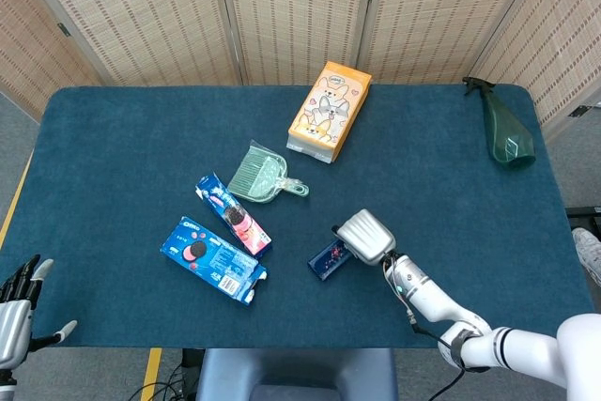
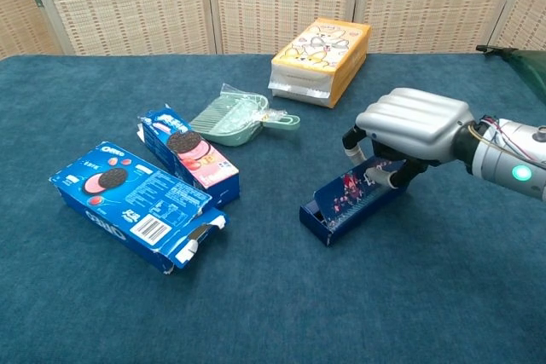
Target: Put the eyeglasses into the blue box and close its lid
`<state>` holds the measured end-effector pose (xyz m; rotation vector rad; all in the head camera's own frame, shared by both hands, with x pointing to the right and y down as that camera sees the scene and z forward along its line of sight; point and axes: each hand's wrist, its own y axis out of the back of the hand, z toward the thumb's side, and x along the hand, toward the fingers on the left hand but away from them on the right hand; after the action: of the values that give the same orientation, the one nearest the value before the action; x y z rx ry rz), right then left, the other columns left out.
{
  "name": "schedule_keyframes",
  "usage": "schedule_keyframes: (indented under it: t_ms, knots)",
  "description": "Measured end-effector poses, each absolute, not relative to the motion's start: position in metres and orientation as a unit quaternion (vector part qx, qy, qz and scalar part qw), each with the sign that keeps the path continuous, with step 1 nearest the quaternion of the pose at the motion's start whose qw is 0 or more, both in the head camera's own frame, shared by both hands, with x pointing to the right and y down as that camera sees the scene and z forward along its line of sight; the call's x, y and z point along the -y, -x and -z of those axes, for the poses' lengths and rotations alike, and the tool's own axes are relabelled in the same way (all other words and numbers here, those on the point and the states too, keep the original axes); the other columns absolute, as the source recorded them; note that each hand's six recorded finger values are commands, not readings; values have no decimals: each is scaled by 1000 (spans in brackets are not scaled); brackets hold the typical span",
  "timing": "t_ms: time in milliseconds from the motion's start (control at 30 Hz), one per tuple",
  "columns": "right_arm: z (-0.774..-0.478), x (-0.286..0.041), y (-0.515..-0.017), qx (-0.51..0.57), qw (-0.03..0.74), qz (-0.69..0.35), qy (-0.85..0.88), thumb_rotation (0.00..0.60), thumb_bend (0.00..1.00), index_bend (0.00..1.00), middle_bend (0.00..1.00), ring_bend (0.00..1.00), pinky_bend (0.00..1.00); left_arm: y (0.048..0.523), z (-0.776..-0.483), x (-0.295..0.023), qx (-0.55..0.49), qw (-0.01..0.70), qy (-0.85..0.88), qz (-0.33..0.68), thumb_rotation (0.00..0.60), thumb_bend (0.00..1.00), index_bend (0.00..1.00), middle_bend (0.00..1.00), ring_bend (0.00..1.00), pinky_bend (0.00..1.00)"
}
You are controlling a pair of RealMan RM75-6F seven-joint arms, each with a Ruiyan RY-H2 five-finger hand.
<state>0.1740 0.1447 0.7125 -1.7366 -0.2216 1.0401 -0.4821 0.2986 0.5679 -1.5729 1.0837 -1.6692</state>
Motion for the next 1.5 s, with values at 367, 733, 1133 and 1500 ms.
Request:
schedule_keyframes:
  t_ms: [367,733,1133,1500]
  knots:
    - [-722,-138,-164,94,524,-440,724,600,463,88,1000,1000,1000,484,-568,-300,-406,292,593,631,600,130,0,0,0,156]
    - [-703,-137,-181,99,515,-440,729,600,376,88,1000,1000,1000,483,-568,-299,-404,291,595,631,600,130,0,0,0,156]
    - [-715,-155,-195,43,491,-463,737,600,96,172,1000,1000,1000,479,-567,-299,-402,293,596,630,600,129,0,0,0,156]
    - [-733,-149,-183,40,489,-471,733,600,366,516,1000,1000,1000,482,-566,-301,-401,291,593,635,600,130,0,0,0,156]
